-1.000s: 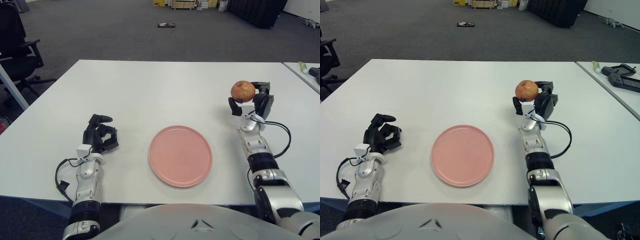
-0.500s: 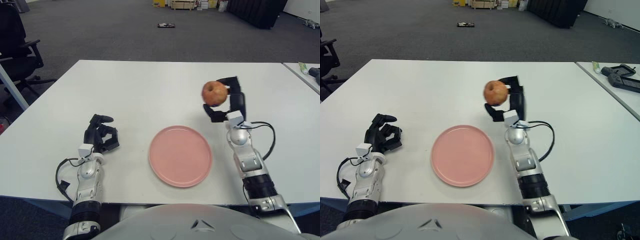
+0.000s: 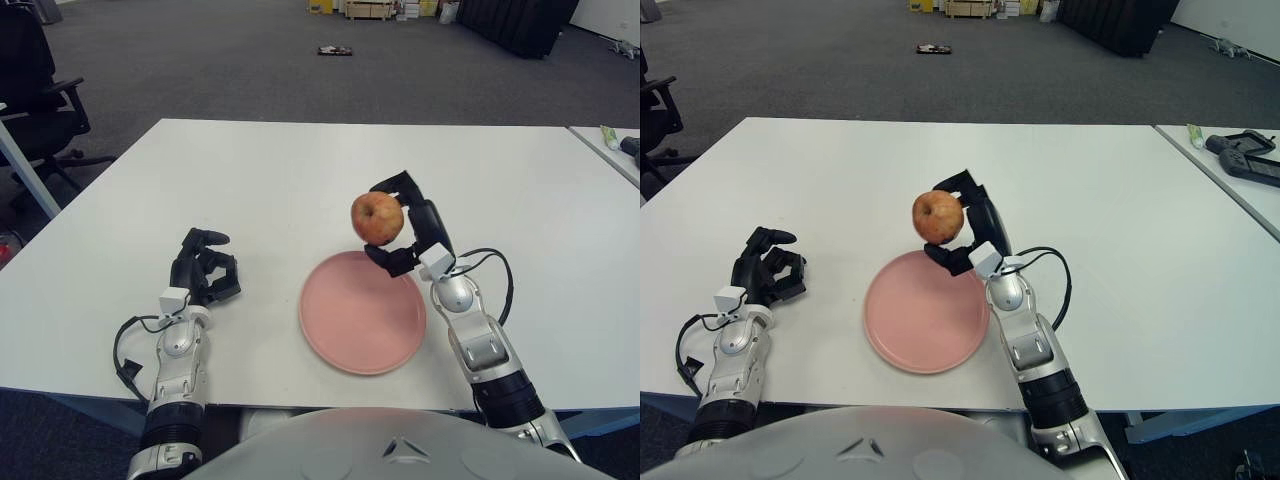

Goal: Put the apple into the plate.

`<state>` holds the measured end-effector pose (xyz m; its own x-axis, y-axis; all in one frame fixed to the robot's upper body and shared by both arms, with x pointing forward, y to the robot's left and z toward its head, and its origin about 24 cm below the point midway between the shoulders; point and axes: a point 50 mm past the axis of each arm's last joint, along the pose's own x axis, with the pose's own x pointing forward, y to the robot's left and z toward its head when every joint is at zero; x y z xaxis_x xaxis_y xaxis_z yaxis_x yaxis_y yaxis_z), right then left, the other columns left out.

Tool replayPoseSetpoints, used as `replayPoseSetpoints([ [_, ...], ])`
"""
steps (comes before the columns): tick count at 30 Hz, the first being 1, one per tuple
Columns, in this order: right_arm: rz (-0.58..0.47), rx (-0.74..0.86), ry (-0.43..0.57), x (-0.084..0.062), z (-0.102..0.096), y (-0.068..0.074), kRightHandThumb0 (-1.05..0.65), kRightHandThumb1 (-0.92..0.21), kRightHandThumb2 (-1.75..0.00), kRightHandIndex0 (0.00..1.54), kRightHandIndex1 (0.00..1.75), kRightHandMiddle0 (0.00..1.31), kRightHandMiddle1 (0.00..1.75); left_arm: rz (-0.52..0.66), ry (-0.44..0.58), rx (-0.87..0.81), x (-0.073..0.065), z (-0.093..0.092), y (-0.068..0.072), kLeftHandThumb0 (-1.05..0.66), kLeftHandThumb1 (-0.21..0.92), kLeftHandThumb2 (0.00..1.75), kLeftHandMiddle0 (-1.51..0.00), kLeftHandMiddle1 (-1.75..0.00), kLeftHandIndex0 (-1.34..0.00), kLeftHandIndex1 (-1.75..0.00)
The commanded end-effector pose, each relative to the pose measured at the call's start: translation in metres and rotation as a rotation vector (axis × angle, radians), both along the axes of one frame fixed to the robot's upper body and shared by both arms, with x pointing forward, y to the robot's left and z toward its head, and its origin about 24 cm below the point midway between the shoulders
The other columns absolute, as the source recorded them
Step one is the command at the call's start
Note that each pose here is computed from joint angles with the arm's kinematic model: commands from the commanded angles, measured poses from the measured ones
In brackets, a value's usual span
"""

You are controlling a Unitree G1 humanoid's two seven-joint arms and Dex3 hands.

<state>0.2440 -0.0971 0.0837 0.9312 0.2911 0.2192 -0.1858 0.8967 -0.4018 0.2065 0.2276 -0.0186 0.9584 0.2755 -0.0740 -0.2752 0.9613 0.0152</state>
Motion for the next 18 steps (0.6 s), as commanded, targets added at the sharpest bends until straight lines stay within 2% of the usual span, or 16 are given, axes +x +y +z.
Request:
replayPoseSetpoints([
  [1, 0.078, -0.028, -0.002, 0.000, 0.003, 0.004, 0.00, -0.02, -1.64, 0.87, 1.66, 0.61, 1.75, 0.009, 0.058, -0.019, -0.006, -0.011, -0.004, -0.01, 0.34, 1.30, -0.52, -1.75, -0.46, -1.72],
  [15, 0.259, -0.109, 0.123, -0.001, -0.018, 0.020, 0.00, -0.01, -1.63, 0.87, 1.65, 0.61, 1.75, 0.003, 0.057, 0.003, -0.007, -0.012, -0.006, -0.01, 0.31, 1.32, -0.55, -1.75, -0.49, -1.69],
  [18, 0.296, -0.131, 0.189, -0.001, -0.032, 0.025, 0.00, -0.02, -1.63, 0.87, 1.64, 0.61, 1.75, 0.002, 0.055, -0.003, -0.007, -0.012, -0.006, -0.01, 0.31, 1.33, -0.54, -1.75, -0.49, -1.70],
])
